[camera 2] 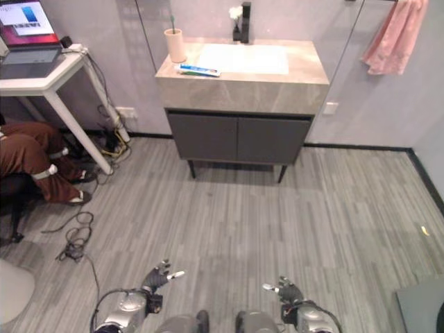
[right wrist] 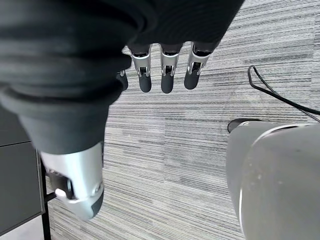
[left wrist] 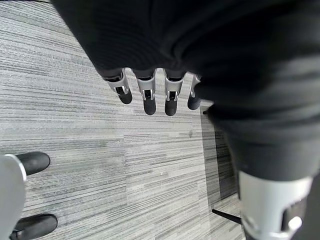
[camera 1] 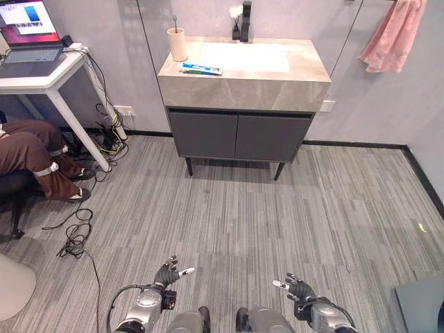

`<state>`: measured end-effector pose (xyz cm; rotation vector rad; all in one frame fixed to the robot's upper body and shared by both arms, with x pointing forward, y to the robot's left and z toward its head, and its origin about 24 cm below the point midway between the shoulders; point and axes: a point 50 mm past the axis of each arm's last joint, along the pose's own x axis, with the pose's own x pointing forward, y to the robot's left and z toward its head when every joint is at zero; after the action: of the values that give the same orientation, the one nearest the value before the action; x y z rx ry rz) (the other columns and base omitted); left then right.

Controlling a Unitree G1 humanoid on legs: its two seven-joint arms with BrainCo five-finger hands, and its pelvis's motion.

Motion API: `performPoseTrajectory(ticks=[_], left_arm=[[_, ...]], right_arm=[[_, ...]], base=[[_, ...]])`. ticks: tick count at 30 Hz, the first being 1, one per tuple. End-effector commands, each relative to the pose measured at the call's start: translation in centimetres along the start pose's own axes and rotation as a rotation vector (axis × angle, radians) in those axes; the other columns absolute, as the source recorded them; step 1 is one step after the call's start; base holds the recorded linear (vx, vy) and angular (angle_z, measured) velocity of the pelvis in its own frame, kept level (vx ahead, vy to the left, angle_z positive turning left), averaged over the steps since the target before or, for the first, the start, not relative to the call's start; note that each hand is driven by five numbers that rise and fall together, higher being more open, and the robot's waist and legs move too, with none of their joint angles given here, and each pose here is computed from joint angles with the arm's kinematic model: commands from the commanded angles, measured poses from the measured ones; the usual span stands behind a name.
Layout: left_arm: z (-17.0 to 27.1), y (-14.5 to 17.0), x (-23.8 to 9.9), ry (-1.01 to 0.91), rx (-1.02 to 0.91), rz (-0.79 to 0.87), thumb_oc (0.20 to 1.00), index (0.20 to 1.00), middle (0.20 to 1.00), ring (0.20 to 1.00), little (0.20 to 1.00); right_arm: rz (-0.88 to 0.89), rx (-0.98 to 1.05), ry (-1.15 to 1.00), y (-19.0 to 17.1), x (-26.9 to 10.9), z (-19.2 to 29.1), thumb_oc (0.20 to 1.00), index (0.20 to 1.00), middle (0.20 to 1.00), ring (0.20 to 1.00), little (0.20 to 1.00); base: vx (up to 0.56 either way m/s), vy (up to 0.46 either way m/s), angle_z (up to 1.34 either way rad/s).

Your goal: Put brush and paste in cup on sink, flatten towel.

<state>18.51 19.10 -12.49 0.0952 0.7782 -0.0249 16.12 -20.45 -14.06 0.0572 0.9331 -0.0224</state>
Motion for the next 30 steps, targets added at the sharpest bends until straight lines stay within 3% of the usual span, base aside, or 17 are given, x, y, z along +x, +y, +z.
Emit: performPoseTrajectory(ticks=[1, 30], left_arm=[[1.1, -0.3, 0.2, -0.057, 0.028, -0.027, 1.0, 1.0, 1.0, 1.0, 1.0], [0.1, -1.4, 0.3, -0.003, -0.025, -0.05, 1.0, 1.0, 1.0, 1.0, 1.0]], right_arm=[[0.004, 0.015, -0.072, -0.6, 0.0, 1.2, 1.0, 1.0, 1.0, 1.0, 1.0], [0.004, -0.13, -0.075, -1.2, 0.0, 2.2, 1.0, 1.0, 1.0, 1.0, 1.0]], base=[[0.0, 0.0, 0.0], [0.01, -0.036, -0.01]])
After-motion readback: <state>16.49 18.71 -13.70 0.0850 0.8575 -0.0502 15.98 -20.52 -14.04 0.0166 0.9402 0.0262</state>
